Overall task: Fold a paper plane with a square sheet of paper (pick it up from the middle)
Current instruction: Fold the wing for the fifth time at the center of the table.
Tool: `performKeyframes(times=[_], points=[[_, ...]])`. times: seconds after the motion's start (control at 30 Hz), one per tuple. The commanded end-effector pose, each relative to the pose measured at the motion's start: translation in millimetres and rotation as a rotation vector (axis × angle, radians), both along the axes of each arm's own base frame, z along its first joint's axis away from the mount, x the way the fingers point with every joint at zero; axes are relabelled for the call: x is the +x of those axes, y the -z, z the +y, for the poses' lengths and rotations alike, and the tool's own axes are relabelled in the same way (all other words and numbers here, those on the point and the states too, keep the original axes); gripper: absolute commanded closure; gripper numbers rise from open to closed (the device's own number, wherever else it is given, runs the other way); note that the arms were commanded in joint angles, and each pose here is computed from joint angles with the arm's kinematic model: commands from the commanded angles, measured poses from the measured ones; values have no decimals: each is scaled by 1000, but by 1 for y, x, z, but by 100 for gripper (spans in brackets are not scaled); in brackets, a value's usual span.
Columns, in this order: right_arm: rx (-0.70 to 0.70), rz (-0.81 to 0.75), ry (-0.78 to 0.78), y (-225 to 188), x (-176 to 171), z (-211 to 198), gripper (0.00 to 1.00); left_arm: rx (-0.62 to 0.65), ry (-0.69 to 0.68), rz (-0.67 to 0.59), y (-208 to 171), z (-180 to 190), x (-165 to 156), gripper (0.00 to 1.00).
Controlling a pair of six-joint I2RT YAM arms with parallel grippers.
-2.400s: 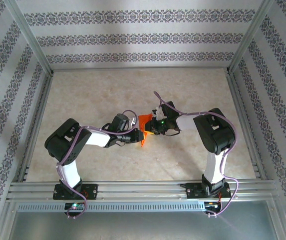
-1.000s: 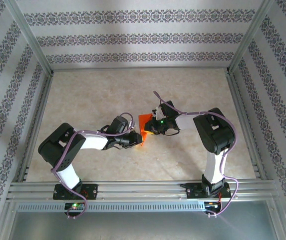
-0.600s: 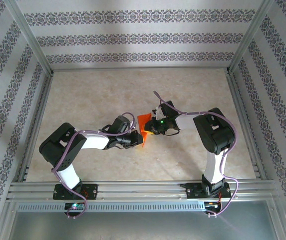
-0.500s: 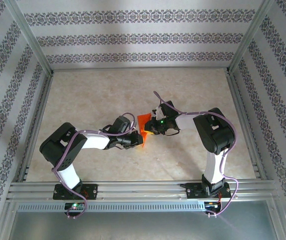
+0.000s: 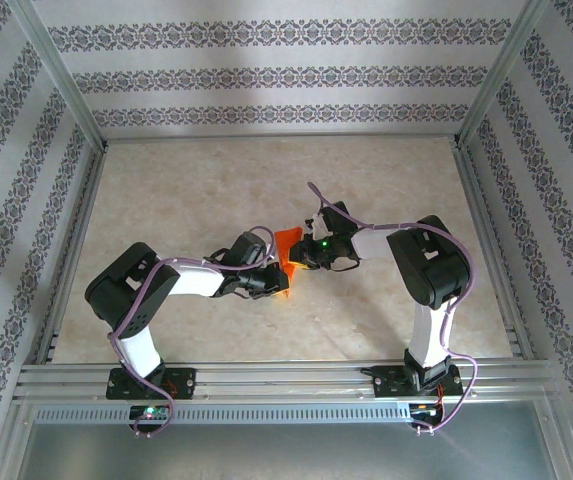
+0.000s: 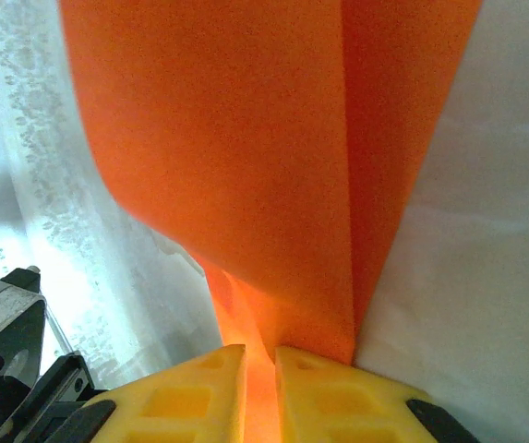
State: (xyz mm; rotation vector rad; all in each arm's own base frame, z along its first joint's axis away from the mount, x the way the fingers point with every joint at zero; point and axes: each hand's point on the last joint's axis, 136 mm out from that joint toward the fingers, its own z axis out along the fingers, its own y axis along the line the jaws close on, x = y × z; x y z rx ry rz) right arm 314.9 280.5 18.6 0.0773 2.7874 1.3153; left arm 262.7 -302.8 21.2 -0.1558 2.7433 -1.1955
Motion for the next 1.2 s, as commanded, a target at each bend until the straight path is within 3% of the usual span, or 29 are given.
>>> performKeyframes(times=[0.0,0.27,0.5,0.63,0.83,1.17], points=[[-137,79,18,44,-17,-13,81,56,-8,28,9,3,-4,91],[-149,90,11,48,-18,-13,81,69,-6,41,13,5,-6,88],[-163,89,11,49,-18,-15,81,147,-15,-47,-23,23,-1,77],[-165,90,10,49,-18,-15,81,177,-37,-114,-44,33,6,75],[-163,93,10,50,-19,-14,81,-9,-29,-145,-61,-4,22,83],[-158,95,10,48,-19,-14,81,-35,-4,-91,-37,-26,23,90]])
